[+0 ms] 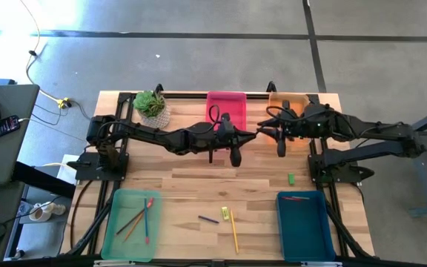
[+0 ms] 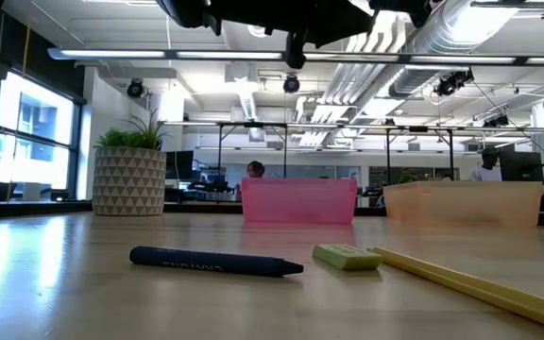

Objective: Sort crayons/erasers/pens/pencils in bins
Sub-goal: Put the green crayon into the blue bin, then put the green eraser into the pink bin

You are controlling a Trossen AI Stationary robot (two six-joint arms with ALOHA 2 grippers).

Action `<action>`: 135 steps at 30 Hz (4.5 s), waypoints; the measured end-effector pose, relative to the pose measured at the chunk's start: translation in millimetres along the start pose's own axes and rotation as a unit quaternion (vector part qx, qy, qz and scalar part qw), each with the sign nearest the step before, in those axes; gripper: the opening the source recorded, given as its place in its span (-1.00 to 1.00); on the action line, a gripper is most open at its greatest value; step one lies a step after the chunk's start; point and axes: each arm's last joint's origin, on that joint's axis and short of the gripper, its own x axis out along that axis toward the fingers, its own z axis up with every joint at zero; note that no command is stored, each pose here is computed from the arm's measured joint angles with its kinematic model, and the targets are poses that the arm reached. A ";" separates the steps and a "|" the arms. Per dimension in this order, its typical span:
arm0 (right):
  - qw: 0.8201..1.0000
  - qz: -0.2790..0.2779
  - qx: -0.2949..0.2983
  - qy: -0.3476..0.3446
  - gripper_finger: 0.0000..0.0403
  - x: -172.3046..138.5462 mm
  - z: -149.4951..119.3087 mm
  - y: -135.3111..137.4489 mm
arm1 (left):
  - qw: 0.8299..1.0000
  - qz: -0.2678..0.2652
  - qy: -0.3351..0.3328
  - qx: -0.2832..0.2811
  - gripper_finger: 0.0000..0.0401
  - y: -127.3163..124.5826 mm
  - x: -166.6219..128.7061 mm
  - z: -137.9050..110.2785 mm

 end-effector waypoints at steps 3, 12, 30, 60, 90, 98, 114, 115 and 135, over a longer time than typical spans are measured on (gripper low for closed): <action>1.000 0.002 0.004 0.000 -0.86 0.1 0.0 -0.6 | 1.000 0.006 0.000 0.007 -0.99 0.6 0.1 0.0; 1.000 -0.004 0.016 0.026 -0.91 -0.1 -5.0 -1.1 | 0.999 0.020 0.014 0.020 -0.99 1.5 0.0 -2.9; 0.934 0.022 0.250 0.254 -0.97 -11.5 -44.8 16.6 | 0.976 0.067 0.182 0.101 -0.49 15.7 -12.3 -20.9; 0.731 -0.056 0.461 0.499 -0.97 -33.0 -135.6 111.8 | 0.931 0.147 0.284 0.176 -0.55 58.4 -89.5 50.1; 0.638 -0.145 0.554 0.514 -0.37 -10.0 -174.6 177.9 | 0.900 0.116 0.359 0.220 -0.55 59.3 -110.6 48.6; 0.659 -0.136 0.581 0.459 -0.36 -11.4 -155.8 177.0 | 0.899 0.115 0.363 0.218 -0.55 60.3 -134.4 62.0; 0.716 -0.276 0.501 0.399 -0.36 -33.5 -97.6 153.6 | 0.909 0.063 0.399 0.107 -0.55 72.3 -154.1 14.5; 0.721 -0.290 0.494 0.390 -0.36 -34.4 -94.3 149.8 | 0.909 0.061 0.399 0.106 -0.55 71.6 -154.2 11.8; 0.739 -0.339 0.327 0.482 -0.36 -8.2 -108.9 78.2 | 0.925 0.073 0.361 0.092 -0.55 71.6 -148.7 15.0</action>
